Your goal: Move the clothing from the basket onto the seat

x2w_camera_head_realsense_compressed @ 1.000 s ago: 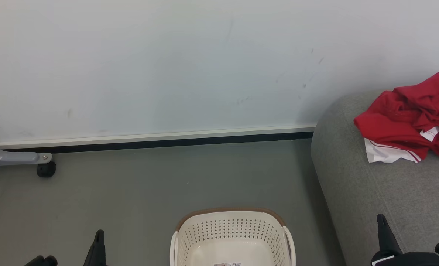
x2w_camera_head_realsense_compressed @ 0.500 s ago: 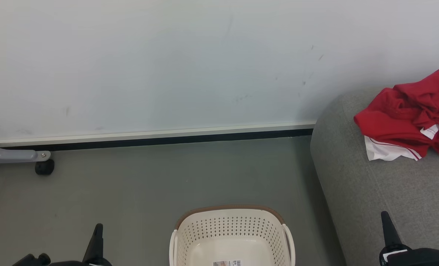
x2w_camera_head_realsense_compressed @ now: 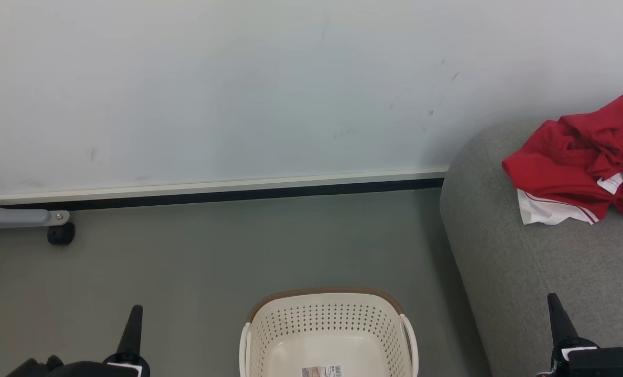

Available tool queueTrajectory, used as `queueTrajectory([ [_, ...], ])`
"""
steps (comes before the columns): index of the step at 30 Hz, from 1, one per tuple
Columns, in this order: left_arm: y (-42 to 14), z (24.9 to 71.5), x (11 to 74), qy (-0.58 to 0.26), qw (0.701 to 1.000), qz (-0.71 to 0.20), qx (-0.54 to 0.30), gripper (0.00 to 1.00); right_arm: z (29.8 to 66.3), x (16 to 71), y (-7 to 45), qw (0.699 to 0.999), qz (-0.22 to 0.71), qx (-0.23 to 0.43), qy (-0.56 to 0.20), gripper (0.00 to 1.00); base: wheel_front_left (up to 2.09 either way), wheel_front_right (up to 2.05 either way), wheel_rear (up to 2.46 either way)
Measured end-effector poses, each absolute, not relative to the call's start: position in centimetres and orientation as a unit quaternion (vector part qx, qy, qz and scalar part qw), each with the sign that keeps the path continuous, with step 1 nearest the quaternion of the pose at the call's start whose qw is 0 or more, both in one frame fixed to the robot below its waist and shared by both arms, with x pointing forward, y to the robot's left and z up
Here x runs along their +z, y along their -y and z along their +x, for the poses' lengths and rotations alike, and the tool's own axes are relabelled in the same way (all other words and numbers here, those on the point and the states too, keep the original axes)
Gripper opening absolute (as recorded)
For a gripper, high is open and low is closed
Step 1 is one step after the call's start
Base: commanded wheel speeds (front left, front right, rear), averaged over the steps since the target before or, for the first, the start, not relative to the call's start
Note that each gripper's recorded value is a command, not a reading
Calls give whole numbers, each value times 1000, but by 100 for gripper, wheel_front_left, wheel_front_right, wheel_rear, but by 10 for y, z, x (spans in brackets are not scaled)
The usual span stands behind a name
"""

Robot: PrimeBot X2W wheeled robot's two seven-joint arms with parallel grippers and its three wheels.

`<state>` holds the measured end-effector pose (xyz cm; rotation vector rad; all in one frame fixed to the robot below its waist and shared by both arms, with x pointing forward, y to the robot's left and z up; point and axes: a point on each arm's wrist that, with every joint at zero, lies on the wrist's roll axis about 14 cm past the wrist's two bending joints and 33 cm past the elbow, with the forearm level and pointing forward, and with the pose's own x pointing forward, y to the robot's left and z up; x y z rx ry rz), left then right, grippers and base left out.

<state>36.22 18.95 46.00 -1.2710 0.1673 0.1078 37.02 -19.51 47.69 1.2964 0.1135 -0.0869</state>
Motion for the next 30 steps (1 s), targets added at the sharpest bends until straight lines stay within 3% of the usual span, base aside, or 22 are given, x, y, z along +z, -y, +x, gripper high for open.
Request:
queueTrajectory([
  [19, -191, 378, 478, -42, 710, -702, 25, 0, 377, 477, 206, 706, 706, -43, -28, 0, 0, 0, 0],
  [30, -191, 379, 478, -40, 705, -708, 25, 0, 381, 482, 205, 705, 707, -37, -23, 0, 0, 0, 0],
])
